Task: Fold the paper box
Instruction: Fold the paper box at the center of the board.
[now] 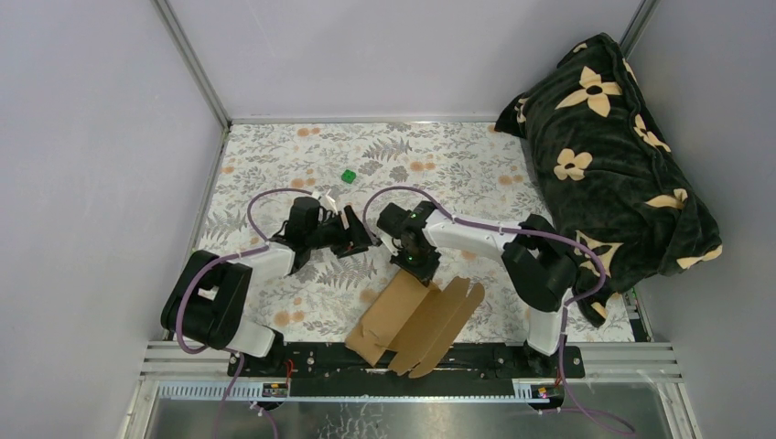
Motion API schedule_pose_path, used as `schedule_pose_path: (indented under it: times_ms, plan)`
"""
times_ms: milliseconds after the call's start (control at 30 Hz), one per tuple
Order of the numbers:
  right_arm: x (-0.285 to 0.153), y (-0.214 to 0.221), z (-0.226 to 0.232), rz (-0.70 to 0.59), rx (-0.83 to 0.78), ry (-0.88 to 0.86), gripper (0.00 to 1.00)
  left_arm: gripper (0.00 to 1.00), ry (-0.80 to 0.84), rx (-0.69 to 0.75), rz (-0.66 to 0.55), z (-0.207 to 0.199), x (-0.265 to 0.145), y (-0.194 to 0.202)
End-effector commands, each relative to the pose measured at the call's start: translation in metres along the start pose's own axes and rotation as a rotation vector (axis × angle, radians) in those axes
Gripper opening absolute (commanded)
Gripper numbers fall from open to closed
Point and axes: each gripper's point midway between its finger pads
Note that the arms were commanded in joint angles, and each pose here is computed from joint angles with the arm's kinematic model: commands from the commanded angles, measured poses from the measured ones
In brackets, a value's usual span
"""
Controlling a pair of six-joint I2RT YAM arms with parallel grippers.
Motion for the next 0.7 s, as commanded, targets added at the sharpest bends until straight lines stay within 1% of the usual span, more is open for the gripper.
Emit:
schedule_pose_path:
  times_ms: [0, 133, 200, 300, 367, 500, 667]
  plan:
    - [-0.015, -0.03, -0.005, -0.068, -0.031, 0.031, 0.21, 0.7, 0.103, 0.072, 0.002, -0.029, 0.011, 0.0]
    - [-0.008, -0.042, -0.005, -0.11, -0.026, 0.035, 0.27, 0.7, 0.114, 0.053, 0.033, -0.025, 0.019, 0.021]
    - [-0.004, -0.045, -0.005, -0.134, -0.019, 0.034, 0.32, 0.7, 0.113, 0.048, 0.05, -0.021, 0.022, 0.029]
    - [-0.001, -0.05, -0.008, -0.168, -0.008, 0.055, 0.34, 0.7, 0.11, 0.041, 0.067, -0.016, 0.025, 0.036]
    - [0.0, -0.054, -0.01, -0.195, 0.003, 0.067, 0.33, 0.7, 0.111, 0.038, 0.071, -0.014, 0.026, 0.038]
    - [0.001, -0.059, -0.014, -0.237, 0.018, 0.089, 0.26, 0.7, 0.1, 0.039, 0.071, -0.01, 0.026, 0.04]
    - [-0.001, -0.063, -0.026, -0.289, 0.046, 0.164, 0.2, 0.7, 0.099, 0.04, 0.077, -0.007, 0.026, 0.044]
Point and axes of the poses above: each gripper's point midway between its finger pads, its own x axis out along the fingers, its own z axis along the line the jaws close on, y = z × x, and after that the axes turned 4 degrees about x, right-handed
